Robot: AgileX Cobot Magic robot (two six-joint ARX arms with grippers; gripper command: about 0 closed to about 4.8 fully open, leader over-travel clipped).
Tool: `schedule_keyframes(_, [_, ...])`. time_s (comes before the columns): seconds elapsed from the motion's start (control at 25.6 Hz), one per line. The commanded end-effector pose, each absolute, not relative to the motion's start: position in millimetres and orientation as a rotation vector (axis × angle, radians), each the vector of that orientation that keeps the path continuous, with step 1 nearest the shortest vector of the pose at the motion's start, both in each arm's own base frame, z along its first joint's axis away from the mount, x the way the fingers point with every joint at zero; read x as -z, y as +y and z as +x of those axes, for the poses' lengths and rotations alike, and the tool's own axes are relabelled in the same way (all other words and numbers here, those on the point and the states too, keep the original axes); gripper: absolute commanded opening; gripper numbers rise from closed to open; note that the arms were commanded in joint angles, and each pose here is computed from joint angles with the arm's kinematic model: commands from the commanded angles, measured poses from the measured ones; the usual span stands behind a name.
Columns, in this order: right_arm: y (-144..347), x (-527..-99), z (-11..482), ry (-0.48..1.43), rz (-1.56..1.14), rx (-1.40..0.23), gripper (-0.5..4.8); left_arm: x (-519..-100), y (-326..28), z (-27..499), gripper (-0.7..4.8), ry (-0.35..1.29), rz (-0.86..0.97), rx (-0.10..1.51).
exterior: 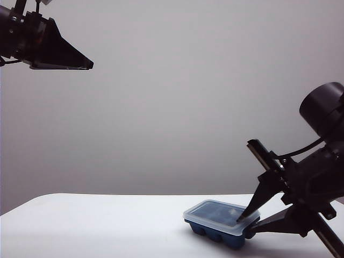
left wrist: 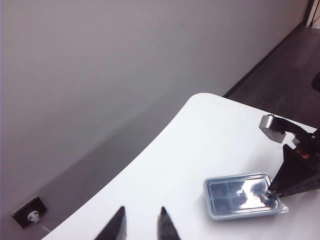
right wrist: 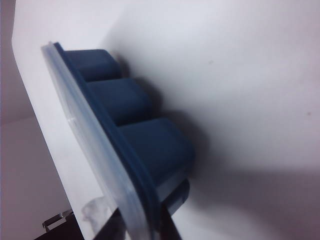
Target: Pick up the ice cube tray, remove its lid, and then place both the tray and the lid back on the table.
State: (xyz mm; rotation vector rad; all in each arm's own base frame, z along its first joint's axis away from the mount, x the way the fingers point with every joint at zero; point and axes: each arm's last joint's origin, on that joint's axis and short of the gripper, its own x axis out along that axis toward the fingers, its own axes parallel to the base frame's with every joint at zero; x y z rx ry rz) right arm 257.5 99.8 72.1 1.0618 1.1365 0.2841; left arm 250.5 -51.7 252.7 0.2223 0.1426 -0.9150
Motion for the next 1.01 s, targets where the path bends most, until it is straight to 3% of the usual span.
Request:
schedule_keyframes(0.04, [104,-72,262,1.111,1.051,-0.283,0.01,-254,-52,250,0.85,0.129,0.228,0.92])
schedule_keyframes(0.27, [108,-82,273,1.065,1.068,-0.391,-0.08,-254,-52,250,0.9,0.127,0.245,0.923])
schedule_keyframes(0.35, [112,-89,276,1.066,1.08,-0.496,-0.09,-254,-52,250,1.24,0.126,0.247,0.924])
schedule_keyframes(0.39, [114,-96,280,1.075,1.091,-0.584,-0.08,-254,-52,250,1.98,0.114,0.271,0.926])
schedule_keyframes(0.43, [116,-100,282,1.084,1.102,-0.636,-0.08,-254,-52,250,2.32,0.106,0.286,0.927])
schedule_keyframes(0.55, [123,-123,287,1.164,1.124,-0.913,-0.09,-254,-52,249,4.12,0.074,0.319,0.973])
schedule_keyframes(0.62, [125,-137,288,1.214,1.109,-1.066,-0.09,-254,-54,246,4.79,0.057,0.279,1.1])
schedule_keyframes(0.78, [127,-150,288,1.27,1.105,-1.21,-0.09,-249,-56,240,4.79,0.098,0.208,1.228])
schedule_keyframes(1.01, [127,-156,288,1.29,1.103,-1.272,-0.08,-236,-56,230,4.79,0.218,0.093,1.358])
